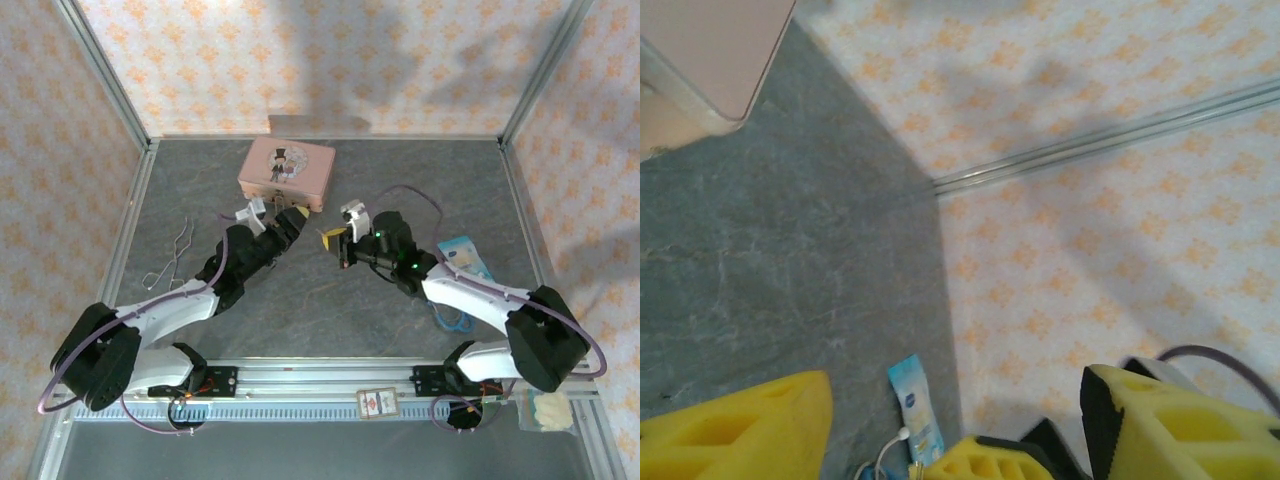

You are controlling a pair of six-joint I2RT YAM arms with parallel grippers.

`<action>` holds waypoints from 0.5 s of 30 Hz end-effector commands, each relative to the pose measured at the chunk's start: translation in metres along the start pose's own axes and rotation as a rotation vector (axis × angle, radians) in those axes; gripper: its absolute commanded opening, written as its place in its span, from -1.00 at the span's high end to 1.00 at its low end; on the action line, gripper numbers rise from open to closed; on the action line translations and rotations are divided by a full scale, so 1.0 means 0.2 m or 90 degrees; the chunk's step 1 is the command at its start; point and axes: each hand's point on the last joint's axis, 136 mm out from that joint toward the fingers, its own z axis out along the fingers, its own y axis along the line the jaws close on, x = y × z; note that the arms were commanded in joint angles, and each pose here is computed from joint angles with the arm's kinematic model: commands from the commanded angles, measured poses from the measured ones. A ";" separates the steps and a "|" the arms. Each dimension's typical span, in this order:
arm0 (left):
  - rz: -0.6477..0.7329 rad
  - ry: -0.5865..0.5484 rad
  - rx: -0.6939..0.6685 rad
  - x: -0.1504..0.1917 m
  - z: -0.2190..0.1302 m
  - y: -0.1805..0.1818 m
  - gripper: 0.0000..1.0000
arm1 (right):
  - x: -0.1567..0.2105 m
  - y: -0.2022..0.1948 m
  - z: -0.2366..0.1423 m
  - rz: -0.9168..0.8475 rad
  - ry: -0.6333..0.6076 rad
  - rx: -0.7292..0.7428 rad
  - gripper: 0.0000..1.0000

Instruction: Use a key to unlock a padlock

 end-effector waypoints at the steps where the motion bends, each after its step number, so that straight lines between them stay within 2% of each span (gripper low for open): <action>1: -0.049 -0.004 -0.003 0.00 0.05 -0.03 -0.23 | -0.13 -0.12 -0.04 -0.134 -0.049 0.191 1.00; 10: -0.100 0.013 -0.004 0.05 0.11 -0.04 0.05 | -0.19 -0.11 -0.06 -0.264 -0.079 0.319 1.00; 15: -0.103 0.018 -0.005 0.05 0.12 -0.05 0.11 | -0.19 -0.06 -0.03 -0.306 -0.085 0.323 1.00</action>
